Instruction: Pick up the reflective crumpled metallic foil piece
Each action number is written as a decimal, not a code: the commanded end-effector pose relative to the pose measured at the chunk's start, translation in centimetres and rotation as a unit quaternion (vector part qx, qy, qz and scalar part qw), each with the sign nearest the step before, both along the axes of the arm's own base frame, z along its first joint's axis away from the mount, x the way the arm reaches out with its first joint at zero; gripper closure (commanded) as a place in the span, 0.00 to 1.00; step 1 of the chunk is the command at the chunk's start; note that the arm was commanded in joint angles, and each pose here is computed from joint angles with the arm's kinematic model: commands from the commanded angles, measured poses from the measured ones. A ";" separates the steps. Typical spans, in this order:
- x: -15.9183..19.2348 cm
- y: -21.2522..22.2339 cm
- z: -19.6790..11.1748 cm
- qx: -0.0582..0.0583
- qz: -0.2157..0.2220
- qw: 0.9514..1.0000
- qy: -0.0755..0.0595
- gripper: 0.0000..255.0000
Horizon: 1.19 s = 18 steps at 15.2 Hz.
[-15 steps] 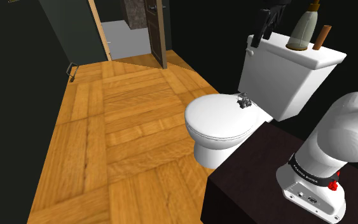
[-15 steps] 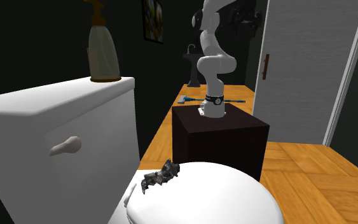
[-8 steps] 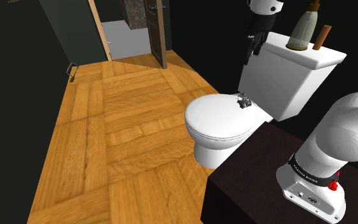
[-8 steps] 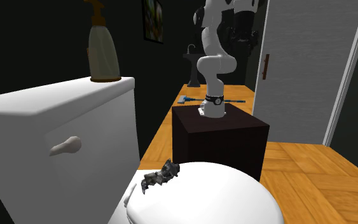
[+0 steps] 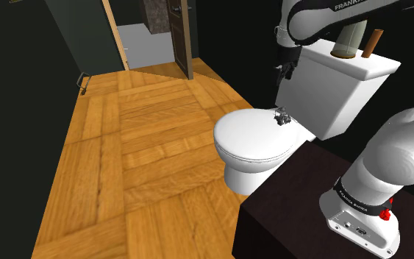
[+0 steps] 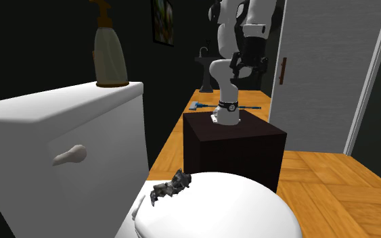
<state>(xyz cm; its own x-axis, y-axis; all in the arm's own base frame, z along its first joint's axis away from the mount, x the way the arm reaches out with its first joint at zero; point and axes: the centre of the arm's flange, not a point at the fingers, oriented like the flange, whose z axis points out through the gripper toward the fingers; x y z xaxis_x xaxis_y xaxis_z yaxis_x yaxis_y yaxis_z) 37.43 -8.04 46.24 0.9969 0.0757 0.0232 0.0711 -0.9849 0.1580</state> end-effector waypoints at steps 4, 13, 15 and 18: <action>2.3 -2.5 -5.3 -0.024 -0.005 1.000 0.009 0.00; 6.2 -8.0 -14.9 -0.066 -0.016 0.997 0.027 0.00; 7.0 -9.3 -17.0 -0.075 -0.018 0.997 0.031 0.00; 8.1 -11.3 -20.1 -0.089 -0.021 0.995 0.037 0.00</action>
<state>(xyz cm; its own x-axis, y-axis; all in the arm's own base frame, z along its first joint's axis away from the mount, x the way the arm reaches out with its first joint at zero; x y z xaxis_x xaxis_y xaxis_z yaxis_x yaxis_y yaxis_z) 45.09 -19.13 27.01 0.9980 0.0311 -0.0556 0.0472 -0.9471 0.3175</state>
